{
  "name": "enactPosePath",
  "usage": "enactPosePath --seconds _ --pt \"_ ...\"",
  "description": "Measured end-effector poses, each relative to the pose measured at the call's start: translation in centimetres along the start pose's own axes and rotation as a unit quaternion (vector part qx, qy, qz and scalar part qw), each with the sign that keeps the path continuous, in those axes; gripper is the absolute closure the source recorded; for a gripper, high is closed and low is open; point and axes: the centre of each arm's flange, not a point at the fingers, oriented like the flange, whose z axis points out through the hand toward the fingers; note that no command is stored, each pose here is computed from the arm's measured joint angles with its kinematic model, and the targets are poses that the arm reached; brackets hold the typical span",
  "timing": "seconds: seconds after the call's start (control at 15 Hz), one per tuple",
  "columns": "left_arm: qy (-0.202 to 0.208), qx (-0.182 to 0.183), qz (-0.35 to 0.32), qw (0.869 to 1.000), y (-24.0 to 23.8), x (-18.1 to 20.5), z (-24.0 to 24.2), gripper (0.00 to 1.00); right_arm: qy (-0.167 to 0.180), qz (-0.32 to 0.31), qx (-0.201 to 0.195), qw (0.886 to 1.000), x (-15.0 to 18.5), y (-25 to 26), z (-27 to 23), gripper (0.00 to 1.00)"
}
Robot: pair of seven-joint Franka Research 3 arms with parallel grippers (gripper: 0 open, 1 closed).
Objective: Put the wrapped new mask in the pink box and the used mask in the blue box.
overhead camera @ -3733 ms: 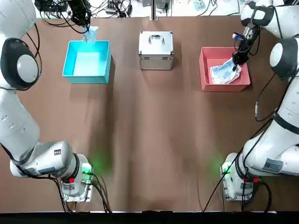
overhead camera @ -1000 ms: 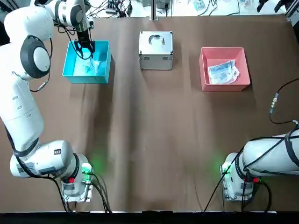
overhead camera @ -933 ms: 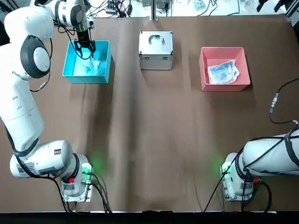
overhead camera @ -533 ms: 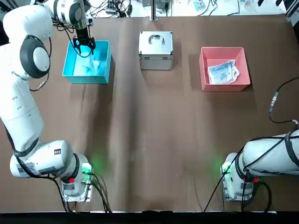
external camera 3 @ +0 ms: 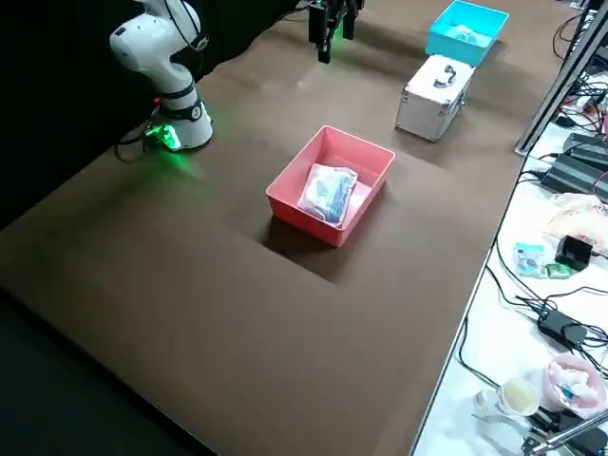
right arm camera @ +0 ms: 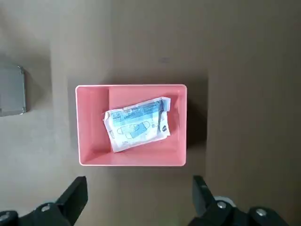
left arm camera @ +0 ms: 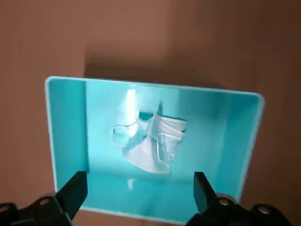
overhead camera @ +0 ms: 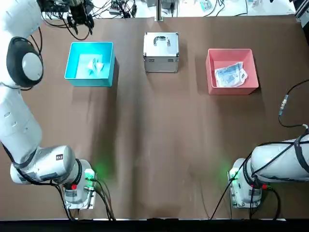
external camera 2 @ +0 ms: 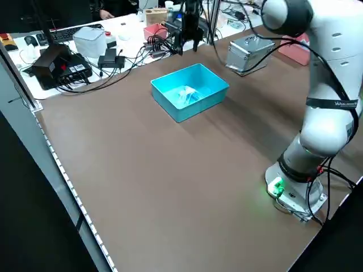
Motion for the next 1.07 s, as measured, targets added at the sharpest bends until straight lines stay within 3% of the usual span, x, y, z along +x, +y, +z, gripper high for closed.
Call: enactPosePath --seconds 0.27,0.47,0.67,1.07 --pt "0.042 -0.017 -0.015 0.999 -0.4 -4.6 -11.1 0.00 0.001 0.000 -0.001 1.000 0.0 0.0 -0.2 0.02" --pt "0.054 -0.024 -0.019 0.998 -0.2 -7.7 -15.7 0.00 0.000 0.000 -0.001 1.000 0.0 0.0 -0.2 0.02" --pt "0.053 -0.033 -0.021 0.998 -0.1 -9.5 -17.9 0.00 -0.006 0.000 0.000 1.000 -0.2 0.0 0.0 0.02" --pt "0.050 -0.035 -0.024 0.998 -0.3 -9.6 -18.1 0.00 -0.008 0.000 0.000 1.000 -0.2 0.0 0.0 0.02"
